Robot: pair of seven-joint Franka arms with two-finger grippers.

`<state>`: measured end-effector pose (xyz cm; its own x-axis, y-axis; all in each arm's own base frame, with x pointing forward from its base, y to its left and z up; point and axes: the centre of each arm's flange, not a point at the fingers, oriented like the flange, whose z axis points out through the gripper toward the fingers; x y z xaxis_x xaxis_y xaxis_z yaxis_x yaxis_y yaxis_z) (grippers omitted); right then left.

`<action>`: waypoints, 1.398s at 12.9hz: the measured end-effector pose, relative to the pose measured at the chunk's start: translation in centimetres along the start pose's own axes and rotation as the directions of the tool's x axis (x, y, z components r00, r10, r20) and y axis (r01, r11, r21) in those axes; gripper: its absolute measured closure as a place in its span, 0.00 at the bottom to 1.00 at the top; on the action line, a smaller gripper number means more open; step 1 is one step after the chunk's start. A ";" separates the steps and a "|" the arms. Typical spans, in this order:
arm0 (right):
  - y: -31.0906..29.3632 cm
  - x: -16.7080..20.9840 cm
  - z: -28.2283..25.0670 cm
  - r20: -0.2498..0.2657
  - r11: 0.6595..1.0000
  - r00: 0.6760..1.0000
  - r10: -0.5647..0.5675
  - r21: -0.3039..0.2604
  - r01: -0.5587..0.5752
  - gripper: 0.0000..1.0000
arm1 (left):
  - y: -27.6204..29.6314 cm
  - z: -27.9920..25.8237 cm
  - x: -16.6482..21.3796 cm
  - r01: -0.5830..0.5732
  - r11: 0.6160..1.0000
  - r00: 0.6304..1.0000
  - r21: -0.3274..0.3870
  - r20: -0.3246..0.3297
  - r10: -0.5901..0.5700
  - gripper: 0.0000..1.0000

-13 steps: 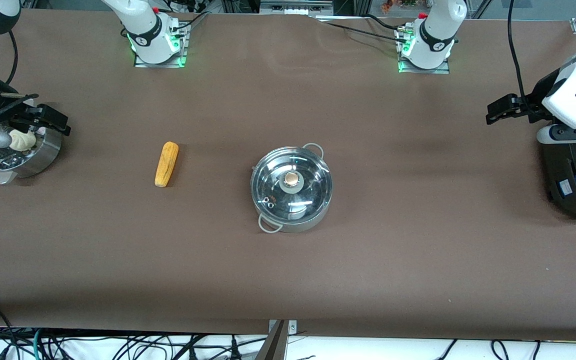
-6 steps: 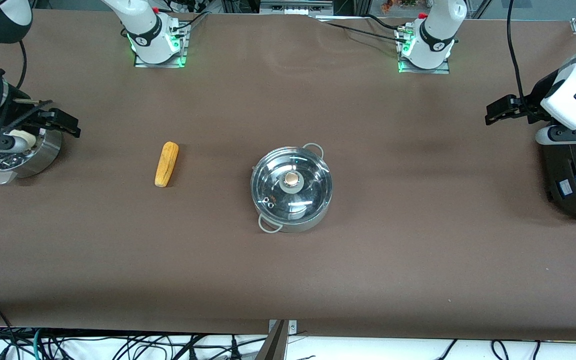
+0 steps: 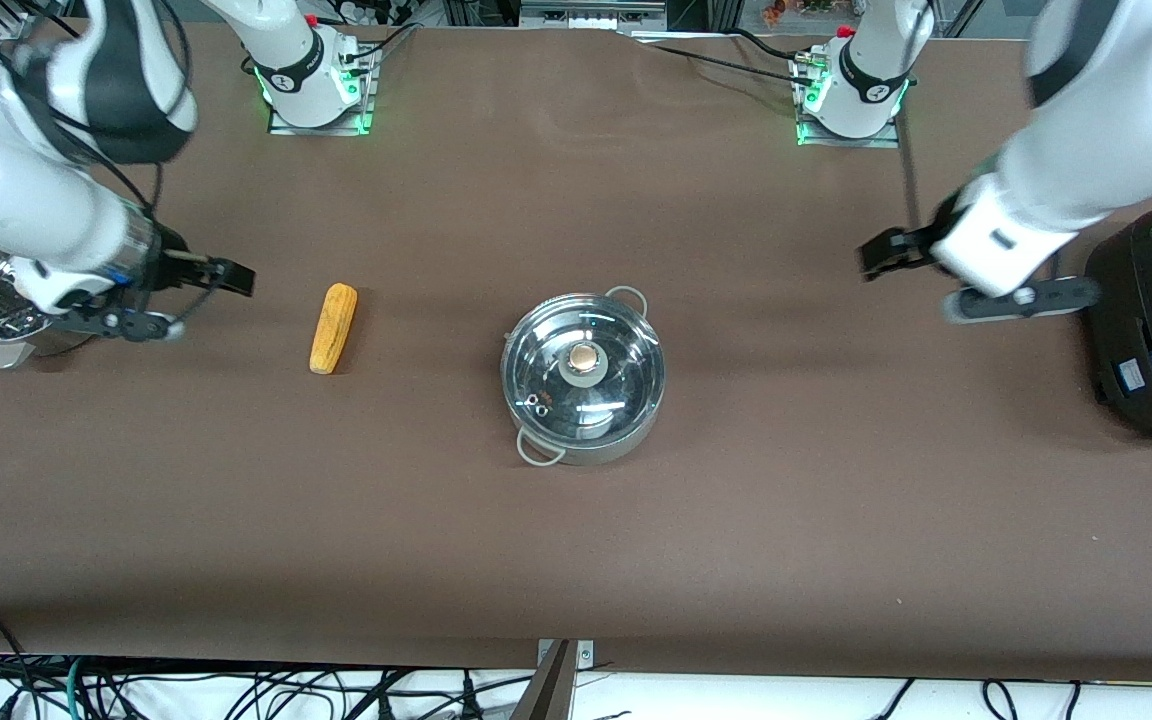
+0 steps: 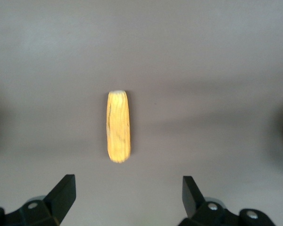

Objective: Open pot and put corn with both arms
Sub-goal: 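Reach the right gripper to the corn while the left gripper reaches the lid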

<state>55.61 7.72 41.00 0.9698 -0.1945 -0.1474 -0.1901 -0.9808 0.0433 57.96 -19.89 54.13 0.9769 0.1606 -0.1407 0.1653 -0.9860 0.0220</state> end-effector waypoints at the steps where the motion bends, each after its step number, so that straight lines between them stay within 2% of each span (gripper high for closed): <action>1: -0.3 -0.1 3.0 -0.008 0.999 0.999 0.042 0.003 -0.042 0.00 | 3.8 1.9 0.0 0.007 1.000 1.000 -0.014 -0.014 -0.007 0.00; 4: -0.4 -0.2 10.0 -0.019 0.991 0.991 0.131 0.008 -0.131 0.00 | 13.5 7.7 -1.1 0.028 0.998 0.999 -0.050 -0.031 -0.030 0.00; 7: -3.0 -1.2 14.7 -0.036 0.983 0.982 0.185 0.027 -0.184 0.00 | 22.3 12.3 -2.5 0.050 0.997 0.998 -0.063 -0.027 -0.052 0.00; 9: -4.7 -1.6 16.8 -0.036 0.981 0.980 0.193 0.033 -0.192 0.00 | 25.6 15.0 -2.5 0.073 0.994 0.996 -0.078 -0.044 -0.077 0.00; 13: -4.6 -2.1 20.8 0.027 0.982 0.982 0.189 -0.005 -0.189 0.00 | 27.3 18.9 -1.0 0.126 0.986 0.988 -0.112 -0.071 -0.135 0.00; 15: -4.5 -2.4 22.0 0.047 0.984 0.983 0.180 -0.019 -0.179 0.20 | 27.3 19.4 -0.7 0.133 0.985 0.987 -0.108 -0.074 -0.142 0.04; 17: -4.6 -2.5 22.2 0.050 0.985 0.984 0.170 -0.021 -0.169 0.46 | 27.3 19.3 -0.6 0.135 0.985 0.986 -0.110 -0.079 -0.145 0.07; 18: -4.7 -2.4 22.0 0.047 0.986 0.985 0.165 -0.019 -0.164 0.55 | 27.3 19.3 -0.6 0.135 0.984 0.986 -0.112 -0.082 -0.145 0.07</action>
<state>50.77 12.54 19.36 0.9169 -0.3540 -0.1845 -0.3438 -0.9351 0.0856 59.29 -47.78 35.76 0.9504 0.3050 -0.0608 0.3102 -0.9439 0.1132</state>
